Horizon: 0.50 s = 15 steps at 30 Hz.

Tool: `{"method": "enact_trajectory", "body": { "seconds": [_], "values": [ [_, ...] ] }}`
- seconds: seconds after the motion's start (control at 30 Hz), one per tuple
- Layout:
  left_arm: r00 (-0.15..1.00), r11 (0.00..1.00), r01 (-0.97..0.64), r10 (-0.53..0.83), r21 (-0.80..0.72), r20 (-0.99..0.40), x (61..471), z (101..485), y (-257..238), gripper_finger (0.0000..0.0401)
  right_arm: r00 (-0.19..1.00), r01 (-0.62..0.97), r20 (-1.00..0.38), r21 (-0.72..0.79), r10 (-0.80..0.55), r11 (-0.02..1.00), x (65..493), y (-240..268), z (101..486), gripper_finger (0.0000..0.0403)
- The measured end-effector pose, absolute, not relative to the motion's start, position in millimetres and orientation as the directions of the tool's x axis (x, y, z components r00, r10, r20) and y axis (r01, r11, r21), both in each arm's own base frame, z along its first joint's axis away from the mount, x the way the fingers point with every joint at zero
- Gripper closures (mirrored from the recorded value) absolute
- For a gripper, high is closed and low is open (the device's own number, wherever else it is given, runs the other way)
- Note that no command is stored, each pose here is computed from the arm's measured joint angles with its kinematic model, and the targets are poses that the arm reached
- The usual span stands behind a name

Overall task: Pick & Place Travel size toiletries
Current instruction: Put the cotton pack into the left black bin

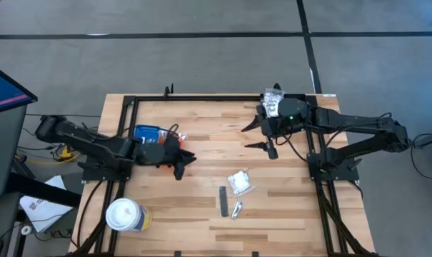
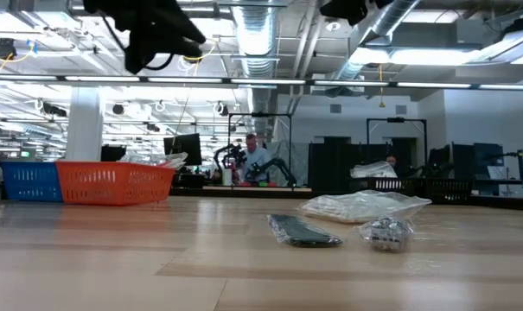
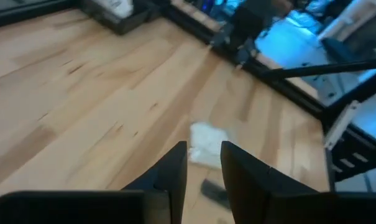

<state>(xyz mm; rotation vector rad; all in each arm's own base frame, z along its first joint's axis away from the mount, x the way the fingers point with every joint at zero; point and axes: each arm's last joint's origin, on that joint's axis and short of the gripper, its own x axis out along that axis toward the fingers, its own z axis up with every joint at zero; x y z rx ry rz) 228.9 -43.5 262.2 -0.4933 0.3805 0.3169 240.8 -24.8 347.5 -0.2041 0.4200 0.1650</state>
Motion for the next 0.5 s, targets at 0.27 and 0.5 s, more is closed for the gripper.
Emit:
{"method": "enact_trajectory", "body": {
  "seconds": [0.27,0.5],
  "values": [
    [0.914,0.878,-0.307,0.164,-0.367,-0.372,242.0,260.5,-49.8,0.0309,0.878,-0.212,-0.457,-0.109,0.141,0.971,239.6,-18.4,343.8,0.0148],
    [0.921,0.888,-0.293,0.163,-0.354,-0.354,243.2,262.0,-50.0,0.0309,0.845,-0.265,-0.497,-0.068,0.197,0.962,238.0,-3.2,339.8,0.0148]
  ]
}}
